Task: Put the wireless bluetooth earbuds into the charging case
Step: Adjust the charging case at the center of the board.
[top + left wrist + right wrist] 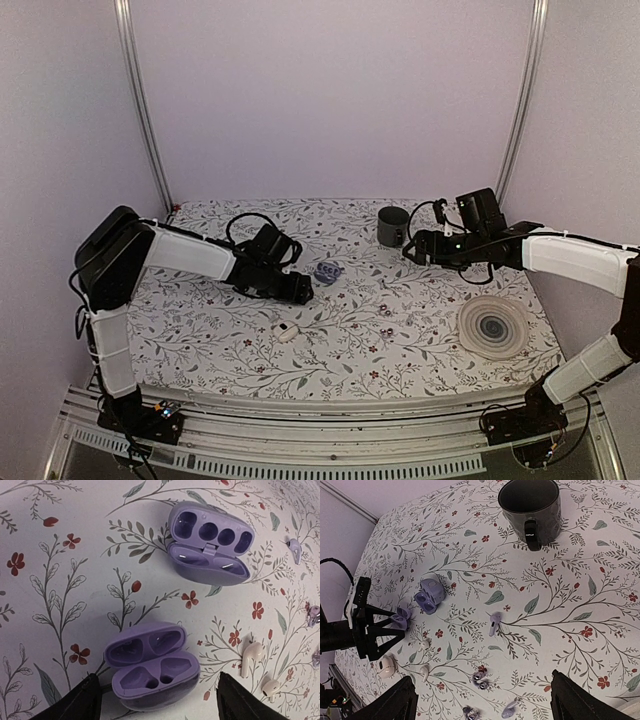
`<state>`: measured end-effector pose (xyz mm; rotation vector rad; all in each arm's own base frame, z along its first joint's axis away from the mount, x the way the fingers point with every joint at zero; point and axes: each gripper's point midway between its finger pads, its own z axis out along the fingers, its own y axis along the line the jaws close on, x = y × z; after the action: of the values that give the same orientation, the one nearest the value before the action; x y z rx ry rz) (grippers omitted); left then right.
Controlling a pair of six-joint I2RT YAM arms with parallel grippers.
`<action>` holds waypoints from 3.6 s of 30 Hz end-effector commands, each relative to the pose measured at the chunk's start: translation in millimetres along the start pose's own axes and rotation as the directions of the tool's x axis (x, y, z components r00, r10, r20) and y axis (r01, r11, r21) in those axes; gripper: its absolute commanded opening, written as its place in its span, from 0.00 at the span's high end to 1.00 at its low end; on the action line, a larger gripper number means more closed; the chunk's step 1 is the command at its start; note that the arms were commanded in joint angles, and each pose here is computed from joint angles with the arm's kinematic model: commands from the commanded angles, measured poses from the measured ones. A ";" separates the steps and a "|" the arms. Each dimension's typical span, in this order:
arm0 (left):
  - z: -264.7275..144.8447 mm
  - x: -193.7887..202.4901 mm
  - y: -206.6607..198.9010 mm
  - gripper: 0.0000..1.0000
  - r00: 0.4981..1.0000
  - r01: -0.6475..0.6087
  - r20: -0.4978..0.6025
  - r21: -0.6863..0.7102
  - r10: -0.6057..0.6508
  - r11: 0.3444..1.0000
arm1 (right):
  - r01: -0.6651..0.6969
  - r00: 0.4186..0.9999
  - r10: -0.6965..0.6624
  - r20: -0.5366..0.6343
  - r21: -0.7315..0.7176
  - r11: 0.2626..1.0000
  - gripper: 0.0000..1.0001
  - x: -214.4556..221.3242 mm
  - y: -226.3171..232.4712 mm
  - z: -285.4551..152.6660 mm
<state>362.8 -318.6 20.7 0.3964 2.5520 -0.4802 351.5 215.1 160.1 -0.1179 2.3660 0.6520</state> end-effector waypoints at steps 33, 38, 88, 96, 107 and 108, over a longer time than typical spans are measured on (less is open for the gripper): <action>-67.5 98.2 -81.4 0.11 0.967 -0.001 -0.245 0.270 0.070 0.963 | 0.019 1.000 -0.019 -0.009 -0.010 1.000 0.06 16.4 5.7 -2.3; -61.6 77.4 -109.1 0.11 0.975 0.001 -0.210 0.348 0.077 0.938 | 0.019 1.000 -0.019 -0.013 -0.017 1.000 0.06 18.5 8.7 -1.7; -28.7 97.1 -89.2 0.20 0.398 -0.914 0.244 0.186 0.884 0.360 | 0.077 0.994 -0.082 -0.075 -0.060 0.995 0.06 53.8 20.2 7.5; -20.2 80.5 -93.9 0.21 0.483 -0.875 0.243 0.112 0.841 0.470 | 0.075 0.993 -0.080 -0.082 -0.062 0.995 0.06 57.9 20.8 8.6; -30.2 43.9 -101.2 0.19 0.789 -0.610 0.191 0.127 0.584 0.782 | 0.075 0.994 -0.080 -0.081 -0.063 0.995 0.06 58.4 24.2 5.6; -35.5 46.1 -102.8 0.19 0.822 -0.566 0.180 0.154 0.540 0.810 | 0.073 0.993 -0.079 -0.083 -0.064 0.995 0.06 59.1 24.7 5.2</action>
<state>284.2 -385.3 31.8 1.3060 1.9675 -0.3616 307.3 240.6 122.2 -0.2561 2.4339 0.6723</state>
